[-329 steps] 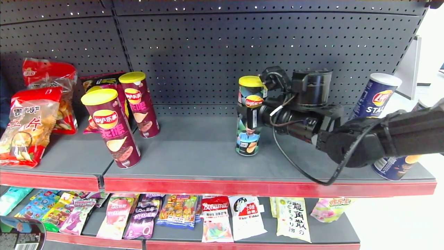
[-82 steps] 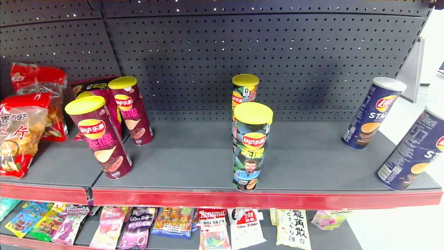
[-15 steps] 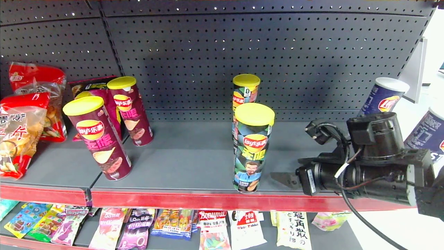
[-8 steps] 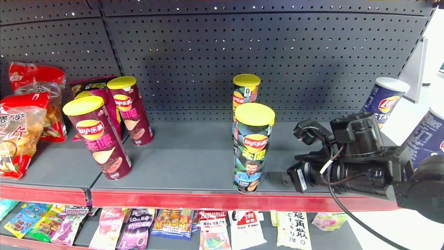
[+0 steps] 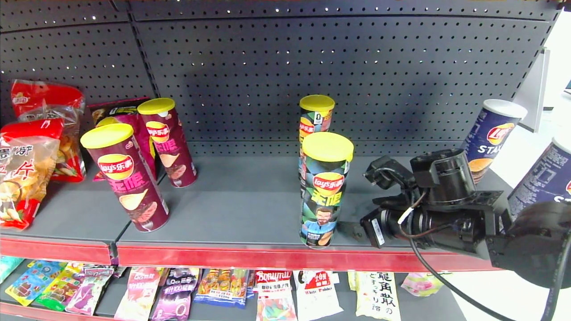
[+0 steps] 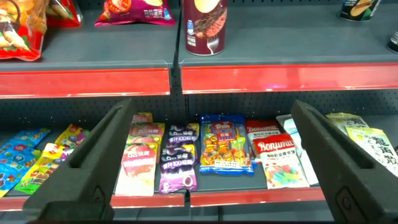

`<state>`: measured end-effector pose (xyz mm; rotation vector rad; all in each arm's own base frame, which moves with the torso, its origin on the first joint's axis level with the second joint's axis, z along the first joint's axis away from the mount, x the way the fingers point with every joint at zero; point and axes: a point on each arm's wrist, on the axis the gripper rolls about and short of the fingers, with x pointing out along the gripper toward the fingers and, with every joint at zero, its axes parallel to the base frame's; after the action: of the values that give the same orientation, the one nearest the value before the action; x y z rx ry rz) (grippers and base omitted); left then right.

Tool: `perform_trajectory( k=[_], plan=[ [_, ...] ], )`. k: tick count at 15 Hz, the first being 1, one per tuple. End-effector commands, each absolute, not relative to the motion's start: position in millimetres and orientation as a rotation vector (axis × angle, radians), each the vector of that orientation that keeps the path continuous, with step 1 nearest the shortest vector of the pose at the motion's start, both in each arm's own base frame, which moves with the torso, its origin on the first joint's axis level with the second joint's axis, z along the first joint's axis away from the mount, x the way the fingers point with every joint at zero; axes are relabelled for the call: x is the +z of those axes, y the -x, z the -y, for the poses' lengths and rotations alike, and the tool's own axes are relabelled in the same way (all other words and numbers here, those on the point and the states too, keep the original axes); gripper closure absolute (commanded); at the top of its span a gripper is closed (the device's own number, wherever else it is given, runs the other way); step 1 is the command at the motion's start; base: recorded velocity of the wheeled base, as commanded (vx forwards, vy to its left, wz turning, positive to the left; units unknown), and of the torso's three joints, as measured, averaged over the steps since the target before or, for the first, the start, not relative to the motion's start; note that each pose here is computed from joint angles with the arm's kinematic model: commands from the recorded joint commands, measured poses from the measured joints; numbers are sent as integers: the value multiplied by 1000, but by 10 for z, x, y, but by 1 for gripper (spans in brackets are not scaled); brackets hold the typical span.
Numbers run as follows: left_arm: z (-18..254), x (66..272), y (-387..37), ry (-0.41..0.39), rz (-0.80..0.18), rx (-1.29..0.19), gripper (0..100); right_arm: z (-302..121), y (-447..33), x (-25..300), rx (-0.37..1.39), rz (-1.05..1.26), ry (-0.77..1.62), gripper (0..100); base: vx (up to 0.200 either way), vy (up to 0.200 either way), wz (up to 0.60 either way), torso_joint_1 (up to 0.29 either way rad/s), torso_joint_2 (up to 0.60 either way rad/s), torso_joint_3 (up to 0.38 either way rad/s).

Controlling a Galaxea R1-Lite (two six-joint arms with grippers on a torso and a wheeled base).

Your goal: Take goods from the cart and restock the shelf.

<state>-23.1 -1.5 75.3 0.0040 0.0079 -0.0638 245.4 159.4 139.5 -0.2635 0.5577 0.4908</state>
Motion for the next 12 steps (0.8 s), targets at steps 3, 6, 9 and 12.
perform_trajectory(
  k=[3,6,9,12],
  plan=[
    [16,753,230,-4,-9,-63,0,-1630,-2457,1349,497,-569,281,0,0,0,0,0,0,0],
    [16,752,231,-4,-8,-63,0,-1643,-2477,1339,500,-549,304,0,0,0,0,0,0,0],
    [16,752,231,-4,-8,-63,0,-1676,-2481,1305,484,-550,322,0,0,0,0,0,0,0],
    [16,753,230,-4,-9,-63,0,-1698,-2488,1293,488,-547,330,0,0,0,0,0,0,0]
  ],
)
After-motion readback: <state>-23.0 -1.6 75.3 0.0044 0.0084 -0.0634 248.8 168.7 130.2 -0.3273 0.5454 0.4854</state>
